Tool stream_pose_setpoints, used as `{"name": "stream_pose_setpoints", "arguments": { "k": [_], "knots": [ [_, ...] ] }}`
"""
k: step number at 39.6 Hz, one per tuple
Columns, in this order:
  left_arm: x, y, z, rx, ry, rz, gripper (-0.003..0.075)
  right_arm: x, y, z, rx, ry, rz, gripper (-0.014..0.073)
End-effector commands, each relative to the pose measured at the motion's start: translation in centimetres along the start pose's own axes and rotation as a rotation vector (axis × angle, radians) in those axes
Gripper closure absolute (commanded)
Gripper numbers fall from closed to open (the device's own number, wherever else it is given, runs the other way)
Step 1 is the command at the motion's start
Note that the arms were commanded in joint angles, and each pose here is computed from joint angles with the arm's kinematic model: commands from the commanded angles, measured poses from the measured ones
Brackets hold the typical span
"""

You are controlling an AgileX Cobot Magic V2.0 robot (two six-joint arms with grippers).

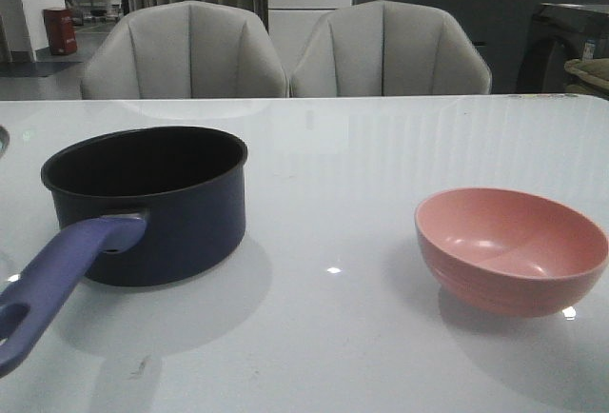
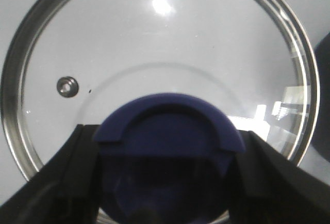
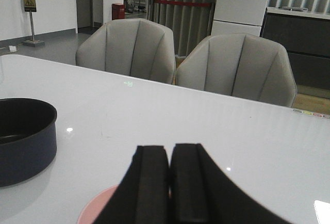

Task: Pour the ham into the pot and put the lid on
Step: 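Close the left gripper on the purple knob and lift the lid, then carry the glass lid over the saucepan with the left gripper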

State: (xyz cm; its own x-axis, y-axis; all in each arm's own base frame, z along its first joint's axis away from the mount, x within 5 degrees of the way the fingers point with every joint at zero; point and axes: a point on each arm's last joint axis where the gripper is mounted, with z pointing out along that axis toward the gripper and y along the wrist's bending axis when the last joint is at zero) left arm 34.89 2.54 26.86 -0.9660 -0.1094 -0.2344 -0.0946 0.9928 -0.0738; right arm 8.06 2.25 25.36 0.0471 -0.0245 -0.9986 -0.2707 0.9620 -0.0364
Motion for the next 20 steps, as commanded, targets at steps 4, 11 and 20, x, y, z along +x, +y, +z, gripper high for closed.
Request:
{"name": "stream_pose_setpoints", "arguments": {
  "k": [4,11,20],
  "knots": [
    [-1.0,-4.0,-4.6,0.060,-0.151,0.091,0.0606,-1.5,-0.3,0.0,0.035,-0.089,-0.008,0.0442],
    [-1.0,-7.4,-5.9,0.094,-0.177,0.183,0.0606,-1.5,-0.3,0.0,0.035,-0.089,-0.008,0.0442],
    [-0.6,-10.5,-6.0,0.117,-0.127,0.268,0.0606,-1.5,-0.3,0.0,0.035,-0.089,-0.008,0.0442]
  ]
}}
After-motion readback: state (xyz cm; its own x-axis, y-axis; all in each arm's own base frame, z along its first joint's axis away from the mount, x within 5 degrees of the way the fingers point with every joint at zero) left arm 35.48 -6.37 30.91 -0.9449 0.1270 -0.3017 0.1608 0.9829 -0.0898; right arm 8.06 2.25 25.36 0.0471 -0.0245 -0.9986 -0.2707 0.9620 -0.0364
